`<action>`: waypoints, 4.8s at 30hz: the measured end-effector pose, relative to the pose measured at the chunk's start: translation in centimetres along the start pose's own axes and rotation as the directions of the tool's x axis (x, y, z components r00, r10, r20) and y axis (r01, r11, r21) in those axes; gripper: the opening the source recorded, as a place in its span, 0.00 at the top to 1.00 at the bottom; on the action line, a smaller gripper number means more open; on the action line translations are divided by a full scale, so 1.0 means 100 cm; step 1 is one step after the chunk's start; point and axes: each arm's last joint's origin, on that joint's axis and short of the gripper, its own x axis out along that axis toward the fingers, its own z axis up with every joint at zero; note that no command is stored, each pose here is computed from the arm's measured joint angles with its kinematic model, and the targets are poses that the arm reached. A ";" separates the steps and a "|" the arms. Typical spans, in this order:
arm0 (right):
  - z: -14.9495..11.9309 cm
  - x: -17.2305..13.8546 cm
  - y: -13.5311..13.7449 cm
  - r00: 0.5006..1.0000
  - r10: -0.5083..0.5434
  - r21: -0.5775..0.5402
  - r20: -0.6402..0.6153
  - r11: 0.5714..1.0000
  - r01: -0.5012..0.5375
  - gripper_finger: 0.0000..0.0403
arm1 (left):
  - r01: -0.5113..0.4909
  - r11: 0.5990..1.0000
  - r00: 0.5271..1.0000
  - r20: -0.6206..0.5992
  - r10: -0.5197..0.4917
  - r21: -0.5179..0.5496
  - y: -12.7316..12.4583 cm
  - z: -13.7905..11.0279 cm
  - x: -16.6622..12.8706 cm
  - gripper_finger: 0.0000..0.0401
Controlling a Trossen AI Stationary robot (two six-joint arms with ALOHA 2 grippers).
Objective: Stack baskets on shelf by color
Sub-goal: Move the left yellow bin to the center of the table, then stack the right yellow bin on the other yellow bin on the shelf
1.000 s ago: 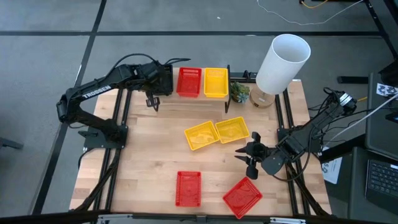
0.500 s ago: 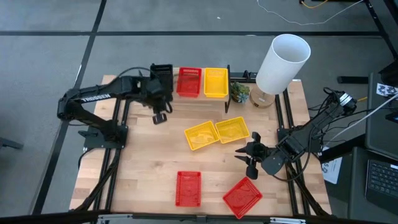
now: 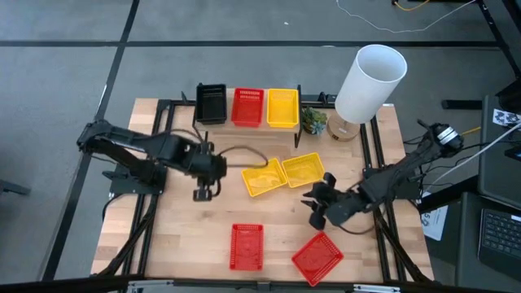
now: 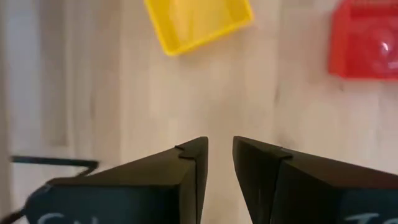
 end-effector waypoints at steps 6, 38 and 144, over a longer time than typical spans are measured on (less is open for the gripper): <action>0.005 0.020 -0.020 0.990 -0.082 0.120 -0.114 0.988 0.096 0.74 | 0.036 0.999 0.998 0.060 -0.036 -0.001 -0.028 -0.005 0.005 0.83; -0.011 0.012 -0.044 0.911 -0.269 0.167 -0.312 0.929 0.331 0.74 | -0.146 0.903 0.896 0.333 0.294 -0.403 -0.039 0.025 0.178 0.89; 0.030 0.058 -0.074 0.717 -0.614 -0.032 -0.329 0.766 0.642 0.75 | -0.253 0.914 0.879 0.319 0.354 -0.318 -0.049 -0.017 0.074 0.89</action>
